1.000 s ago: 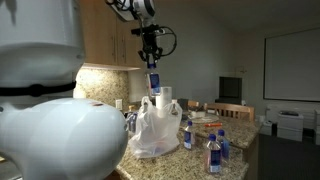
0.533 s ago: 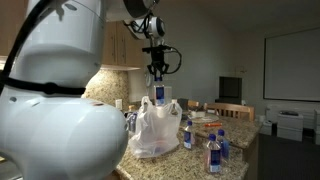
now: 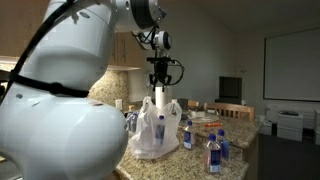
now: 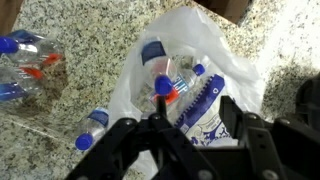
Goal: Put the water bottles into the plastic bag.
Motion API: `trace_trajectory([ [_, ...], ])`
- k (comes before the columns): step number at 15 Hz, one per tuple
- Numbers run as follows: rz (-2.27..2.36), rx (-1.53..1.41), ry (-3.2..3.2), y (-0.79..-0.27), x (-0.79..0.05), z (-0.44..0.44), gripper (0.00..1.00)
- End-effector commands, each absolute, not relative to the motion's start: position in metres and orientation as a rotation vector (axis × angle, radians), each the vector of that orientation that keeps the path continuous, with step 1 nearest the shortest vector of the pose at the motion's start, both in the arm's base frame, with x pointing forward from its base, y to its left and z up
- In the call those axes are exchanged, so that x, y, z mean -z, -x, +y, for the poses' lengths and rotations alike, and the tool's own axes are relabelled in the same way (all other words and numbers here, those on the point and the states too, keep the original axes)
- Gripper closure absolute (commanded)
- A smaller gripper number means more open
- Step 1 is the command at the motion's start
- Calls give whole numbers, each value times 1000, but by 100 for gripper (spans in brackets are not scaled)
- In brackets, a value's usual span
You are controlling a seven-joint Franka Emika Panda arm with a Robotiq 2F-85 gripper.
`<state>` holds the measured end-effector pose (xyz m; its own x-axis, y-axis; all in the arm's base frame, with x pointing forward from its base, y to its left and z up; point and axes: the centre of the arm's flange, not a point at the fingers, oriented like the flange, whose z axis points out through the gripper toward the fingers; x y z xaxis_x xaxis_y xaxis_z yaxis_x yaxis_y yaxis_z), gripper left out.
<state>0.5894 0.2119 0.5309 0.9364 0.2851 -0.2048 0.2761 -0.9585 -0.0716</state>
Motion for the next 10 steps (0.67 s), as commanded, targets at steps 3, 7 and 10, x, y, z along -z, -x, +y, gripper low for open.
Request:
trace_trajectory([
  [3, -474, -194, 3050, -538, -562, 184, 2],
  [7, -481, -157, 3040, -519, -585, 153, 0],
  [10, -428, -141, 3036, -507, -596, 108, 0],
])
